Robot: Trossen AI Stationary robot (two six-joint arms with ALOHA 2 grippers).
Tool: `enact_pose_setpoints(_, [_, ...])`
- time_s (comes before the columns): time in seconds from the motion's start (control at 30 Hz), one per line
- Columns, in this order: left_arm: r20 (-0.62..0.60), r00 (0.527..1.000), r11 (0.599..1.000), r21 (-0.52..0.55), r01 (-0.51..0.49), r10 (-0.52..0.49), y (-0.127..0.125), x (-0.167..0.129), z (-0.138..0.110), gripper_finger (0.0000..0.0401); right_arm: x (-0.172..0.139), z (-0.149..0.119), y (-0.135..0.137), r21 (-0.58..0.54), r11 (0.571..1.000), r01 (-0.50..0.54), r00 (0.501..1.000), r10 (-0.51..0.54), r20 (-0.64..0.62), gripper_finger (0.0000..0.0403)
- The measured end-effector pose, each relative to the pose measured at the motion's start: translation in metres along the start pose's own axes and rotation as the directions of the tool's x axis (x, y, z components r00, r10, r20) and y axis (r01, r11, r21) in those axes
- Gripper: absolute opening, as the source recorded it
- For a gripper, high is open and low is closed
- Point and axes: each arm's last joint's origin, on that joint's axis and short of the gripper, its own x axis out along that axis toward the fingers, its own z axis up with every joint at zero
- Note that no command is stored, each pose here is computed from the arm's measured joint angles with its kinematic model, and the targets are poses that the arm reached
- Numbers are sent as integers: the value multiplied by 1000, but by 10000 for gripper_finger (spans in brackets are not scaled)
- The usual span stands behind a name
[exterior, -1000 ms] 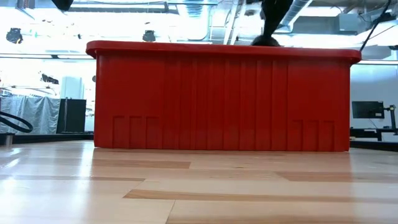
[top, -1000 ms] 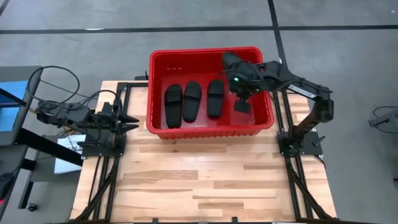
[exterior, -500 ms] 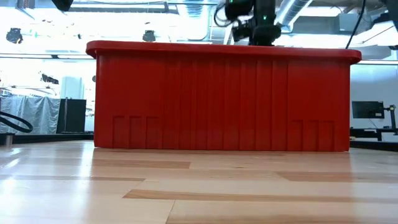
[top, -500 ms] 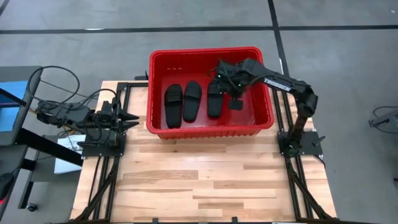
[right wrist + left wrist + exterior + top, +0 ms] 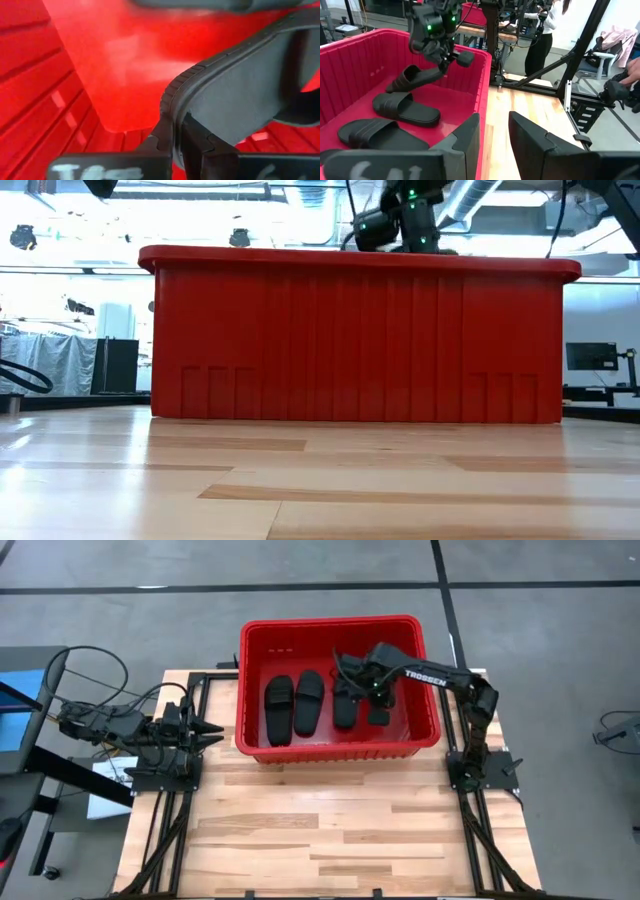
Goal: Pick and place slides into bin
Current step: Put the black slide into the red container, then return to Home Position
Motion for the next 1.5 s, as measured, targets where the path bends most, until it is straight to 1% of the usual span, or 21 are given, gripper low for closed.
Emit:
enact_pose_setpoints(0.13, [0, 1000, 1000, 0, 0, 0, 0, 0, 0, 93, 18, -1, 3, 1, 1000, -16, 998, 16, -53, 1])
enact_pose_setpoints(0.23, [0, 1000, 1000, 0, 0, 0, 0, 0, 0, 93, 30, -1, 4, 1, 1000, -26, 998, 26, -57, 1])
enact_pose_setpoints(0.47, [1, 1000, 1000, -1, 1, 0, 0, 0, 0, 93, 45, 3, 5, -5, 1000, -29, 999, 29, -26, 1])
enact_pose_setpoints(0.67, [3, 1000, 1000, -10, 1, -1, 0, 0, 0, 93, 46, 7, 4, -26, 1000, -17, 1000, 17, 9, 1])
enact_pose_setpoints(0.8, [3, 1000, 1000, -12, 1, -1, 0, 0, 0, 93, 46, 6, 2, -22, 1000, -21, 1000, 21, 8, 1])
enact_pose_setpoints(0.9, [3, 1000, 1000, -12, 1, -1, 0, 0, 0, 93, 46, 5, 2, -23, 999, -23, 1000, 23, 5, 11])
enact_pose_setpoints(1.17, [2, 1000, 1000, -12, 2, -2, 0, 0, 0, 93, 46, 6, 5, -21, 1000, -23, 1000, 23, 1, 52])
enact_pose_setpoints(1.5, [2, 1000, 1000, -13, 2, -2, 0, 0, 0, 93, 46, 7, 6, -19, 999, -47, 999, 47, 12, 61])
